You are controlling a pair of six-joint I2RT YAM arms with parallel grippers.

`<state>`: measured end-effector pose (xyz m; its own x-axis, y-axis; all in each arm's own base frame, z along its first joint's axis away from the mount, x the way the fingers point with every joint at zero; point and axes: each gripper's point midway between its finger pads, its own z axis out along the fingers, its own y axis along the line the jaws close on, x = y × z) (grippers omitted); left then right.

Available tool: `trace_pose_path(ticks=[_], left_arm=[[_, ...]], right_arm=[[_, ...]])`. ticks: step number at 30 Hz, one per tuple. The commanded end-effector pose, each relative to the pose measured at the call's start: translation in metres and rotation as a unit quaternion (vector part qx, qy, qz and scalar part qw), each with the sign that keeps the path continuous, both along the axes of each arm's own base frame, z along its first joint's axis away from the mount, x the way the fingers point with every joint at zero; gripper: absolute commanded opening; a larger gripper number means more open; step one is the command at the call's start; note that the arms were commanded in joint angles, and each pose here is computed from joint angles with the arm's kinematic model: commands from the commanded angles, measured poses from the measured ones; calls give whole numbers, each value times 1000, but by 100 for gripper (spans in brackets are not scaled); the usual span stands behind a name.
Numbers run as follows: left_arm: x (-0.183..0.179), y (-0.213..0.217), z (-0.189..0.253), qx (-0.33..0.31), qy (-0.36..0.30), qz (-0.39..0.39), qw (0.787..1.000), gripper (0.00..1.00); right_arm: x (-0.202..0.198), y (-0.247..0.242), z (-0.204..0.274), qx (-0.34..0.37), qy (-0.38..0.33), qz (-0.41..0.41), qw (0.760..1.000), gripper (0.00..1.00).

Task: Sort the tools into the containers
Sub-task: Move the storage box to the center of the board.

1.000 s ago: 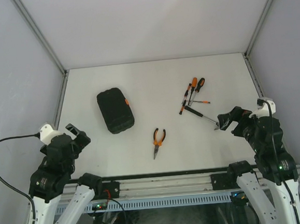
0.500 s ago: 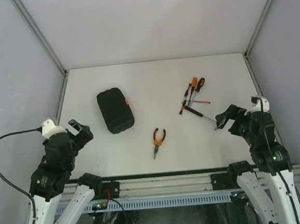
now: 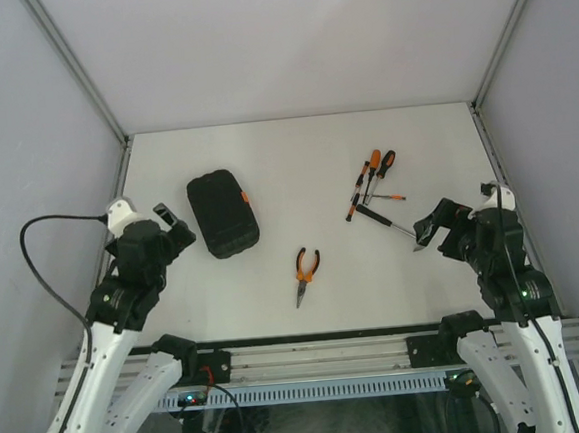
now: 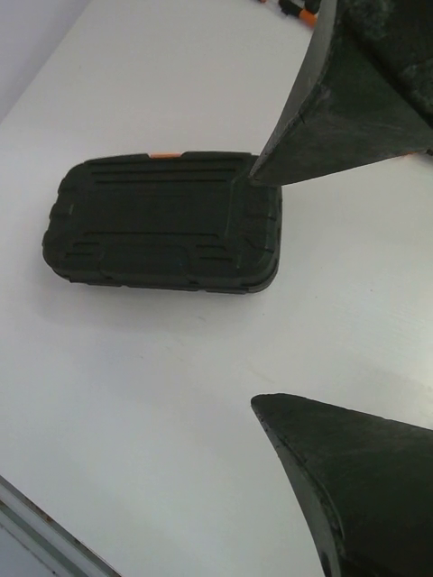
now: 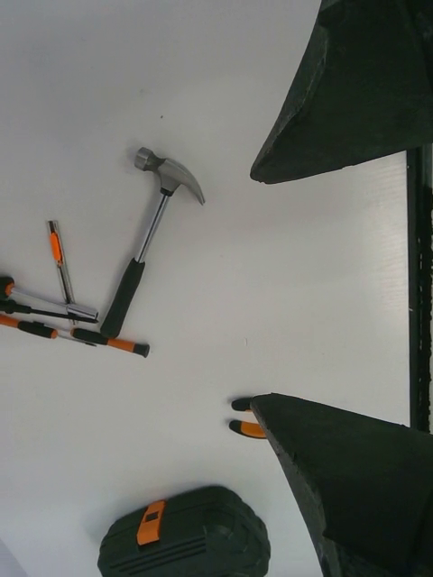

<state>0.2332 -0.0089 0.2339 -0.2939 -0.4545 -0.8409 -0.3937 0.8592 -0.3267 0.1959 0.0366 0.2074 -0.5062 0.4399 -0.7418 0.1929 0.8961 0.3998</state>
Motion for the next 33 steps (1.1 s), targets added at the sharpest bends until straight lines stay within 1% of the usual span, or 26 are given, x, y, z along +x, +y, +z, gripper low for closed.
trace_pose_path(ticks=[1,7,12,16,20,24,29,33], left_arm=[[25,7,-1,14,-4,25,1000,100],[52,25,-31,-37,21,37,998,100],[71,40,-51,-61,41,60,995,100],[91,45,-56,-58,40,67,995,100],[110,49,-64,-54,57,74,994,100],[125,53,-73,-45,74,76,993,100],[146,47,-81,-44,78,47,995,100],[160,49,-89,-39,94,41,994,100]], right_arm=[[4,8,15,24,-39,15,999,100],[2,13,17,34,-49,26,998,97],[2,30,14,44,-46,83,995,98],[1,45,12,58,-41,129,989,98],[0,53,12,66,-46,153,985,97],[0,54,11,70,-53,154,984,97],[-2,62,4,86,-41,173,980,97],[-5,66,0,92,-34,184,978,96]])
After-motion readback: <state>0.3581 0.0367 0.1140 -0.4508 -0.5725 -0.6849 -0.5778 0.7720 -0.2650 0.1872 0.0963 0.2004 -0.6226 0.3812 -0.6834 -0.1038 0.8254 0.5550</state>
